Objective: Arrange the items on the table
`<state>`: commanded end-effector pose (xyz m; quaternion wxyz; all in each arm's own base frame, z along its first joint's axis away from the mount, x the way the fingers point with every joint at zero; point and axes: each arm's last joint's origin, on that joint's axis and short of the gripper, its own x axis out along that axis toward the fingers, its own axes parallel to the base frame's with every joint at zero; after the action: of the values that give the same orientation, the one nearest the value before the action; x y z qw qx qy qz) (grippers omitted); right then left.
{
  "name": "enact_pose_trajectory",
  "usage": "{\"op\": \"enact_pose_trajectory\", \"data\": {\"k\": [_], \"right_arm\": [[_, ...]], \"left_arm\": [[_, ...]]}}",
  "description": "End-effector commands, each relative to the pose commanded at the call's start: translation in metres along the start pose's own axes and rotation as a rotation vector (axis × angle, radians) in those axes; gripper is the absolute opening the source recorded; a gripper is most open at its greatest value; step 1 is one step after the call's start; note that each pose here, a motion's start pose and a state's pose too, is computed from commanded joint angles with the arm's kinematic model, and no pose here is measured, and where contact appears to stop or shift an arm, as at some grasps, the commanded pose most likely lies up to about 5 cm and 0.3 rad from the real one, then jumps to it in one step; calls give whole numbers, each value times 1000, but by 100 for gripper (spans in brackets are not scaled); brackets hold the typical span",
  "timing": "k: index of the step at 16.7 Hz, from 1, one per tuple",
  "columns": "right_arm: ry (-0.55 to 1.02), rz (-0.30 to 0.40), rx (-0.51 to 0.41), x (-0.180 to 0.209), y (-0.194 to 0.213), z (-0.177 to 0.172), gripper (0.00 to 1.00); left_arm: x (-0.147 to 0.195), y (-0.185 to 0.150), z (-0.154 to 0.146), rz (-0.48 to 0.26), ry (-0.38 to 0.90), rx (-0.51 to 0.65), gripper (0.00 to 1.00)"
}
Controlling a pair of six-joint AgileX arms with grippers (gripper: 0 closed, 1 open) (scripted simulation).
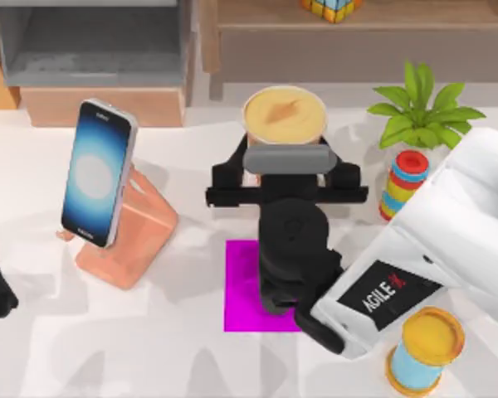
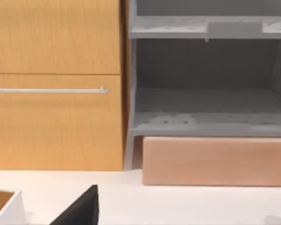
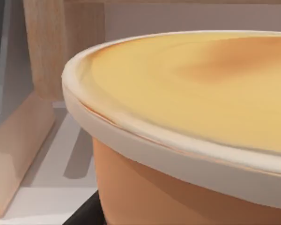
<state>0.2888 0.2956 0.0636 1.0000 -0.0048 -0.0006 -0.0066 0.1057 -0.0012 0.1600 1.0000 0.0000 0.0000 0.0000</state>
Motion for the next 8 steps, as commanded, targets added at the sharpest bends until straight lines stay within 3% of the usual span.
{"op": "enact_pose_trajectory", "data": {"k": [8], "right_arm": [[0, 0, 1, 0, 0, 6, 0]], "left_arm": [[0, 0, 0, 0, 0, 0, 100]]}}
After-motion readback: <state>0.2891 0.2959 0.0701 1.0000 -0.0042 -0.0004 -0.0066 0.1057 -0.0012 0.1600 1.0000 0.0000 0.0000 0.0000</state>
